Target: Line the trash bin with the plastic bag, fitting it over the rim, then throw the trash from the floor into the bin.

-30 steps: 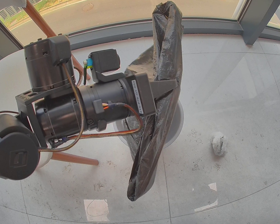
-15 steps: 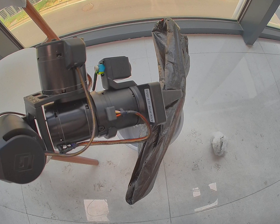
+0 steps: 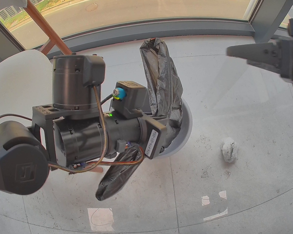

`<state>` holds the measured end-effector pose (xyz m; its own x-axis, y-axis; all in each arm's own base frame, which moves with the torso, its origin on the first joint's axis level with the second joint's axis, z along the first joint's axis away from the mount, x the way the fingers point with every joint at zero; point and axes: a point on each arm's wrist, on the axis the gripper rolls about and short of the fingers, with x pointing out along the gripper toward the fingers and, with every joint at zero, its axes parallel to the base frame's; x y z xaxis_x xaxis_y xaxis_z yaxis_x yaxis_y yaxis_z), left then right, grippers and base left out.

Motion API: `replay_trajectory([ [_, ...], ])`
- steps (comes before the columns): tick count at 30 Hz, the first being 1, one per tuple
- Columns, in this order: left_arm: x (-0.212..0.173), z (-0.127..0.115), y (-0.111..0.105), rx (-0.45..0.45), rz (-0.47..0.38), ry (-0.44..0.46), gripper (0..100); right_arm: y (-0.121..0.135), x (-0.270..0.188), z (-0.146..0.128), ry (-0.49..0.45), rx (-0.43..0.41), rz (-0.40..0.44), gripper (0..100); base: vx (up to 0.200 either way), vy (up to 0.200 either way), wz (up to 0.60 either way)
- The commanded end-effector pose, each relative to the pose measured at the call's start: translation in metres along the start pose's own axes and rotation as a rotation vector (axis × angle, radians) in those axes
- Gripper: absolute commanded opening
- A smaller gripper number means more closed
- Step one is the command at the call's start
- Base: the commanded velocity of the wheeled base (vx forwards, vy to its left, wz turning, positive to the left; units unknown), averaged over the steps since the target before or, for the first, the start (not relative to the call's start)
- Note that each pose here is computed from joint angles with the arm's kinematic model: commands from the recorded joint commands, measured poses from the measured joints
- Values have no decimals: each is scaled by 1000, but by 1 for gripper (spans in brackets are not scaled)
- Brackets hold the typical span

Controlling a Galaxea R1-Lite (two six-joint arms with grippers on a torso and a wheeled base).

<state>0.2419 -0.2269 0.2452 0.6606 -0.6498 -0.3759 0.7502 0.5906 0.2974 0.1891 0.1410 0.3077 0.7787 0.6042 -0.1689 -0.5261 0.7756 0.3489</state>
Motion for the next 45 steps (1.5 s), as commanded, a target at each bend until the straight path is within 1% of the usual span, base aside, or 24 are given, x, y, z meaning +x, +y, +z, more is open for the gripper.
replay_trajectory([
  [1,-2,-6,-2,96,57,74,0,19,99,-23,114,-6,-74,100,0,0,0],
  [3,-2,-8,-2,104,73,84,0,18,103,-22,103,-7,-88,100,0,0,0],
  [6,-2,-10,-4,106,73,94,0,11,107,-20,99,-7,-117,100,0,0,0],
  [8,-2,-10,-3,106,76,93,0,0,112,-21,101,-5,-181,100,0,0,0],
  [10,-2,-10,-3,106,76,93,0,-5,113,-19,96,-4,-211,100,0,0,0],
  [15,-2,-8,-4,107,75,88,0,-4,114,-15,77,-4,-195,100,0,0,0],
  [18,-1,-7,-11,116,57,85,0,4,116,-2,38,0,-171,100,0,0,0],
  [20,0,-9,-11,116,55,91,0,8,116,6,12,0,-158,100,0,0,0],
  [23,2,-11,-12,117,50,102,0,14,114,10,-3,-5,-141,100,0,0,0],
  [27,2,-11,-12,118,77,110,0,9,114,4,38,-17,-164,100,0,0,0],
  [30,2,-11,-12,117,80,111,0,4,115,-3,61,-22,-187,100,0,0,0],
  [33,2,-13,-11,119,84,116,0,-9,116,-6,75,-36,-232,100,0,0,0],
  [37,2,-10,-11,118,86,102,0,-8,118,-9,80,-39,-231,100,0,0,0],
  [40,2,-10,-12,119,87,100,0,-9,125,-15,101,-42,-235,100,0,0,0],
  [43,2,-9,-10,118,101,99,0,-10,127,-20,118,-45,-238,100,0,0,0],
  [44,2,-8,-10,130,119,103,0,-8,131,-22,121,-49,-234,100,0,0,0],
  [45,2,-8,-10,139,119,105,0,-6,133,-22,118,-51,-225,100,0,0,0],
])
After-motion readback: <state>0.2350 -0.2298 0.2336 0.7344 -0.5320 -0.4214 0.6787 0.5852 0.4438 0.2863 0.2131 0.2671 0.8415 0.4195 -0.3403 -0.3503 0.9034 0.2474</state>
